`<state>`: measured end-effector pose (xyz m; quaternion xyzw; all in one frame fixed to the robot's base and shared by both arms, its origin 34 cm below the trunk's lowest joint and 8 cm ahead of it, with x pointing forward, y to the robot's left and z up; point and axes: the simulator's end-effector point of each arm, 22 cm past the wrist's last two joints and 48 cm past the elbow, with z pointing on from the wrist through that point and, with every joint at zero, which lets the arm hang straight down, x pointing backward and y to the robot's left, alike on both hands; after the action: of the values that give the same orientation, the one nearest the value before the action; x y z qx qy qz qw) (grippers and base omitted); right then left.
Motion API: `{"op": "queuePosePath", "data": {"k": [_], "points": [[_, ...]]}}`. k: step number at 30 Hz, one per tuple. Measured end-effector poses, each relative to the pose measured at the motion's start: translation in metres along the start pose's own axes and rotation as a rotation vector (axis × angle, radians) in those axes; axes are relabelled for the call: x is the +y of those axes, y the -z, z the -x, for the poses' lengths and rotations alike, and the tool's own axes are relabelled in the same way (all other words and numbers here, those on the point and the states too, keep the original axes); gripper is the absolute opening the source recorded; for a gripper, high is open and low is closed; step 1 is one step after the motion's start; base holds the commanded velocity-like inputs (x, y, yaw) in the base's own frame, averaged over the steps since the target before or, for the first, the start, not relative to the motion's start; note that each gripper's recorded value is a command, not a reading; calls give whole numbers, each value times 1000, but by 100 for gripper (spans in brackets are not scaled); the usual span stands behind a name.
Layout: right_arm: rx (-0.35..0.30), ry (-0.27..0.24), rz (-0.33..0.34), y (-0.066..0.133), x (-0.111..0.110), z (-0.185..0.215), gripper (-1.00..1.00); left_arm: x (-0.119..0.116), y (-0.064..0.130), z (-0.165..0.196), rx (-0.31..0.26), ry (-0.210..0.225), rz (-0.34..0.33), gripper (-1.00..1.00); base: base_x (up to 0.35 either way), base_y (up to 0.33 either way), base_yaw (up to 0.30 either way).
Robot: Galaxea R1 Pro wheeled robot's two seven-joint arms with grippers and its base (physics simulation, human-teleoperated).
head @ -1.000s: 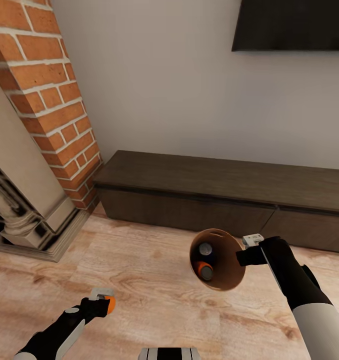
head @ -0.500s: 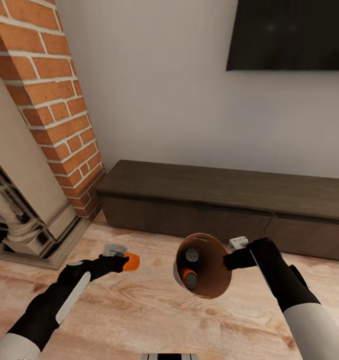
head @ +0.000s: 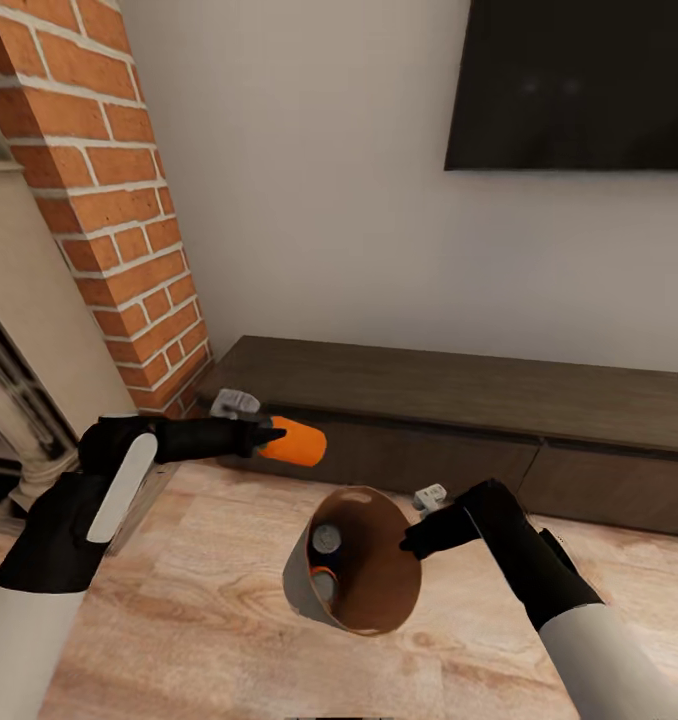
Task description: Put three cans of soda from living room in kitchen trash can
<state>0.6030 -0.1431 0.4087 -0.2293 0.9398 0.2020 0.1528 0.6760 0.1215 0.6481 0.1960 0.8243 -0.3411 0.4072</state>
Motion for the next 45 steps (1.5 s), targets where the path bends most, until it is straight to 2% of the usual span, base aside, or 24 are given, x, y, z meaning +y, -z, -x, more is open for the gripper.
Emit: {"op": "queuePosePath", "data": {"k": [1, 2, 5, 8, 11, 13, 18, 21, 24, 26, 28, 30, 31, 33, 35, 37, 39, 41, 43, 45], "points": [[8, 3, 1, -2, 2, -1, -100, -6, 1, 4, -6, -4, -22, -100, 0, 0, 0], [15, 11, 3, -6, 5, -2, -100, -21, 3, 11, -22, -1, -85, -100, 0, 0, 0], [31, 5, 29, -14, 16, -3, -100, -44, 8, 20, -39, 1, -188, -100, 0, 0, 0], [29, -2, 49, -15, 22, 5, -100, -54, 7, 20, -39, 1, -223, -100, 0, 0, 0], [33, 3, 40, -16, 19, 9, -100, -57, 0, 12, -9, -14, -219, -100, 0, 0, 0], [34, 5, 35, -15, 17, 14, -100, -58, -16, -10, 62, -60, -179, -100, 0, 0, 0], [42, 19, 29, -14, 17, 18, -100, -51, -35, -34, 138, -120, -97, -100, 0, 0, 0], [80, 23, -3, -19, 6, 10, -100, -52, -47, -48, 175, -131, -77, -100, 0, 0, 0], [140, -11, 8, -31, 1, -11, -100, -56, -62, -68, 231, -179, -45, -100, 0, 0, 0], [133, -20, 27, -31, 7, -8, -100, -62, -67, -70, 236, -182, -52, -100, 0, 0, 0], [104, 2, 21, -26, 10, 5, -100, -72, -78, -80, 257, -173, -65, -100, 0, 0, 0], [39, 51, 0, -12, 14, 31, -100, -68, -84, -88, 280, -191, -34, -100, 0, 0, 0], [9, 55, 15, -7, 19, 40, -100, -70, -88, -95, 296, -190, -33, -100, 0, 0, 0], [17, 24, 57, -9, 29, 38, -100, -72, -92, -100, 309, -188, -35, -100, 0, 0, 0], [28, 44, 16, -9, 21, 36, -100, -72, -95, -106, 323, -192, -28, -100, 0, 0, 0], [46, 94, -57, -10, 9, 35, -100, -74, -97, -108, 328, -191, -30, -100, 0, 0, 0], [59, 114, -84, -12, 9, 35, -100, -75, -98, -108, 330, -194, -29, -100, 0, 0, 0], [45, 106, -49, -14, 21, 39, -100, -75, -98, -111, 335, -197, -29, -100, 0, 0, 0], [39, 75, 2, -15, 35, 41, -100, -76, -99, -112, 340, -201, -29, -100, 0, 0, 0], [42, 96, -24, -16, 32, 42, -100, -76, -100, -115, 345, -204, -28, -100, 0, 0, 0]]}}
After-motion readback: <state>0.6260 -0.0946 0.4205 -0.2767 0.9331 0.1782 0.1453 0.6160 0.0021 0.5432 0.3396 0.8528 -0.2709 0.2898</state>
